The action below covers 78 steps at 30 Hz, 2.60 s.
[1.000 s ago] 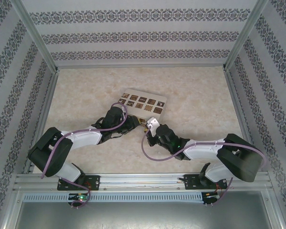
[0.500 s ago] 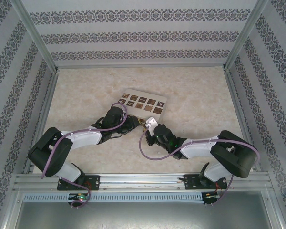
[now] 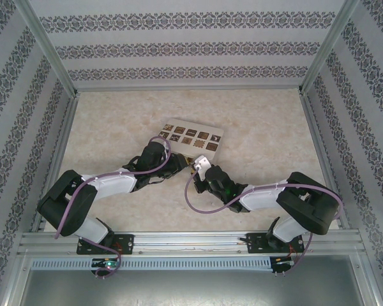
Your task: Unlock the padlock with the key
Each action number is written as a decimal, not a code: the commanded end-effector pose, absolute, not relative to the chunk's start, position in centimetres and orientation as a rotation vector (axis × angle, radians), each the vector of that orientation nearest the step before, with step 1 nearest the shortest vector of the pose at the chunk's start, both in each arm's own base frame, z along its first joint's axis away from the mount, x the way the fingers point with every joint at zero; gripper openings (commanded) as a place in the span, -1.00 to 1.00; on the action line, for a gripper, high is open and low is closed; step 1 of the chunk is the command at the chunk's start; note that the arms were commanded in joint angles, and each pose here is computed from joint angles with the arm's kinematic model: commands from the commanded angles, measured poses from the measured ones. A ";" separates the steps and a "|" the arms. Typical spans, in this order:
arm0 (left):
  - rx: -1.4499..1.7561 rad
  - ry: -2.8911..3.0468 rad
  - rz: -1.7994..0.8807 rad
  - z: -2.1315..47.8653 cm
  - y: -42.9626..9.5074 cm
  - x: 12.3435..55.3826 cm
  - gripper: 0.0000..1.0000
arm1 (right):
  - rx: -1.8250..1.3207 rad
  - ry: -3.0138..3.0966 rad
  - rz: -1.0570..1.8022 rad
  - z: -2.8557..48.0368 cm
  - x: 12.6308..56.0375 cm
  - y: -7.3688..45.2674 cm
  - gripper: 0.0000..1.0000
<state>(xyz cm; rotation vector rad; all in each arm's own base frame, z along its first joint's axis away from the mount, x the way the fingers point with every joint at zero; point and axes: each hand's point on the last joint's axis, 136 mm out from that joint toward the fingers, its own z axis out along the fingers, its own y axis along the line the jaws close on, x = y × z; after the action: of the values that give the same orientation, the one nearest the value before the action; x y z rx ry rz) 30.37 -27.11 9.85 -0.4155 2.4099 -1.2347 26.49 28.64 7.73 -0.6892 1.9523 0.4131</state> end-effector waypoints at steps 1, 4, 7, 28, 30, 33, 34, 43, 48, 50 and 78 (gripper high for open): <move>-0.365 2.337 -1.341 13.2 -28.4 30.7 -0.56 | -0.629 1.905 0.440 9.3 27.0 29.3 -1.00; -0.368 2.339 -1.341 13.1 -28.4 30.7 -0.56 | -0.627 1.903 0.442 9.2 27.0 29.2 -1.00; -0.364 2.338 -1.344 13.2 -28.5 30.7 -0.56 | -0.608 1.889 0.454 9.6 27.1 29.2 -1.00; -0.373 2.343 -1.356 13.0 -28.6 30.6 -0.56 | -0.544 1.880 0.525 9.5 27.9 28.8 -1.00; -0.376 2.338 -1.357 13.0 -28.5 30.6 -0.56 | -0.537 1.877 0.540 9.5 28.0 28.7 -1.00; -0.380 2.337 -1.359 13.0 -28.5 30.6 -0.56 | -0.530 1.873 0.562 9.5 28.0 28.5 -1.00; -0.381 2.336 -1.360 13.0 -28.5 30.6 -0.56 | -0.529 1.872 0.569 9.5 28.0 28.5 -1.00; -0.385 2.337 -1.366 13.0 -28.6 30.6 -0.56 | -0.569 1.855 0.643 9.9 28.0 29.2 -1.00; -0.383 2.335 -1.379 13.2 -28.7 30.6 -0.57 | -0.568 1.831 0.666 10.1 28.4 29.5 -1.00; -0.379 2.335 -1.385 13.4 -28.8 30.6 -0.57 | -0.573 1.813 0.689 10.3 28.5 29.7 -1.00; -0.314 2.377 -1.428 13.3 -29.6 29.5 -0.57 | -0.662 1.687 0.903 12.2 31.1 32.2 -1.00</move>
<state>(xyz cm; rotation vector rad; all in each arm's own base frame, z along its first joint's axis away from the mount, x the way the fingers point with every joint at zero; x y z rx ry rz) 31.95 -25.75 9.94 -0.5088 2.3606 -1.1781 29.67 30.21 7.85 -0.6655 1.8464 0.8080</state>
